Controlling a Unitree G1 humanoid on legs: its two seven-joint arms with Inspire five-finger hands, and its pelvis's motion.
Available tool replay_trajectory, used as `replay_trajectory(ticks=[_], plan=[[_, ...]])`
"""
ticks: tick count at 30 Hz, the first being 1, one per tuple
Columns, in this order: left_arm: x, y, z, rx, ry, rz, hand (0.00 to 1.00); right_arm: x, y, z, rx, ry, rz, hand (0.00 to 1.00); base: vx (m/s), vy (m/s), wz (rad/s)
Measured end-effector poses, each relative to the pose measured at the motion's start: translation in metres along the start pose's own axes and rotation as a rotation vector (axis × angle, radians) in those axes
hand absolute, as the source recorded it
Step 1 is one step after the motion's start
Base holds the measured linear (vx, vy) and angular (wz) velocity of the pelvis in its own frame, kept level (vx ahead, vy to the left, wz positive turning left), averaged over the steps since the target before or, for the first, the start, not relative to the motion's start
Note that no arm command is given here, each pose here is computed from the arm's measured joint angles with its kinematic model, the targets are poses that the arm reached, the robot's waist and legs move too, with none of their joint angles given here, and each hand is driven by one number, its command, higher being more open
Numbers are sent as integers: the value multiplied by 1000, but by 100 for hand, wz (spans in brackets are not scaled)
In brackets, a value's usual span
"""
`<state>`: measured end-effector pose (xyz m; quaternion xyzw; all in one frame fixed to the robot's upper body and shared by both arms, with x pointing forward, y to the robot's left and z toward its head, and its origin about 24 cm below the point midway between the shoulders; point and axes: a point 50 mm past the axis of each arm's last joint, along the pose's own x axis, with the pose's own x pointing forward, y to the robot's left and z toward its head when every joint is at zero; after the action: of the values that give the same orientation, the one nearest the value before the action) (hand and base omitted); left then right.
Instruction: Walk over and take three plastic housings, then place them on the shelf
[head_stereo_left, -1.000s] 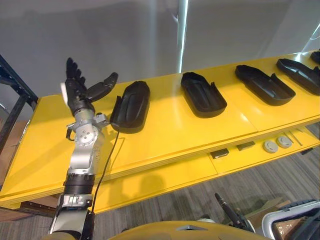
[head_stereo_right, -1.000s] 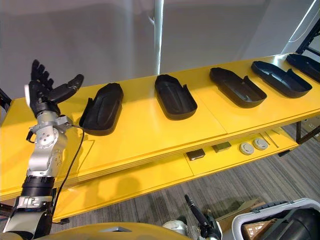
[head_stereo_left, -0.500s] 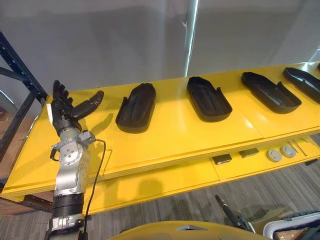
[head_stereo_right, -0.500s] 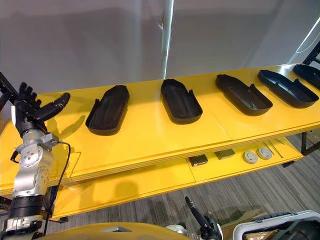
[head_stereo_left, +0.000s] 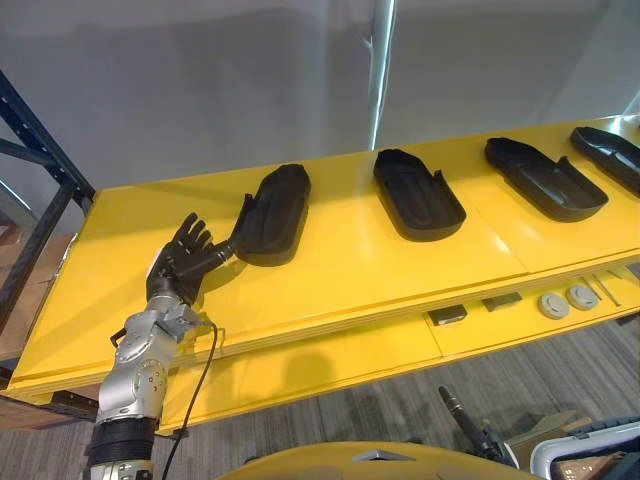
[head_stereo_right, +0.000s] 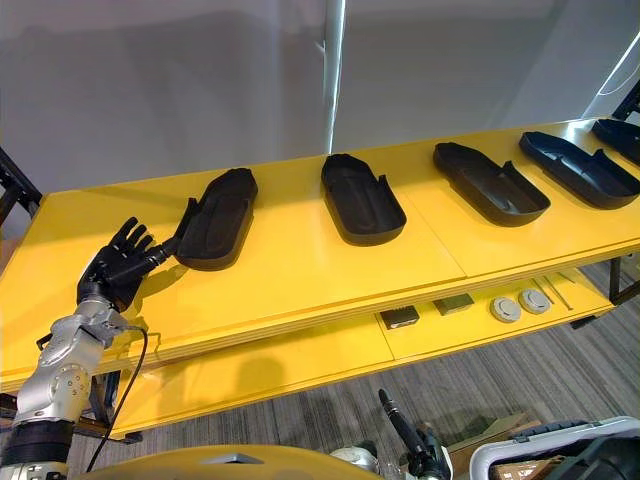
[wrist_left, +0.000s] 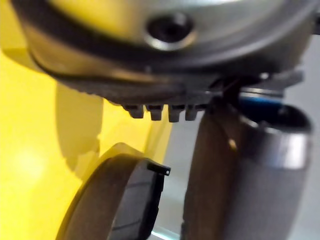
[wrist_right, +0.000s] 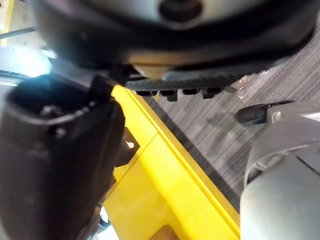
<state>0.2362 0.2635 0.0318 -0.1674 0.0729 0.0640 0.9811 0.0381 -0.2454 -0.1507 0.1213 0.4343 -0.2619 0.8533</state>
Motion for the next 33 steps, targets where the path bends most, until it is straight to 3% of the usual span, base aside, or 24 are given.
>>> replay_trajectory(ticks=[10, 23, 29, 33], plan=[[-2, -36, -13, -168, 91, -332, 100, 1, -6, 4, 18, -14, -26, 100, 0, 0, -1], [-3, -48, -16, -175, 108, -389, 100, 1, -9, 2, 17, -5, -91, 100, 0, 0, -1], [0, -38, -16, -73, 106, -228, 100, 1, -10, 2, 16, -4, -99, 100, 0, 0, 0], [1, -18, 0, 81, -55, 50, 100, 0, -12, 4, 8, -23, -159, 100, 0, 0, 0]])
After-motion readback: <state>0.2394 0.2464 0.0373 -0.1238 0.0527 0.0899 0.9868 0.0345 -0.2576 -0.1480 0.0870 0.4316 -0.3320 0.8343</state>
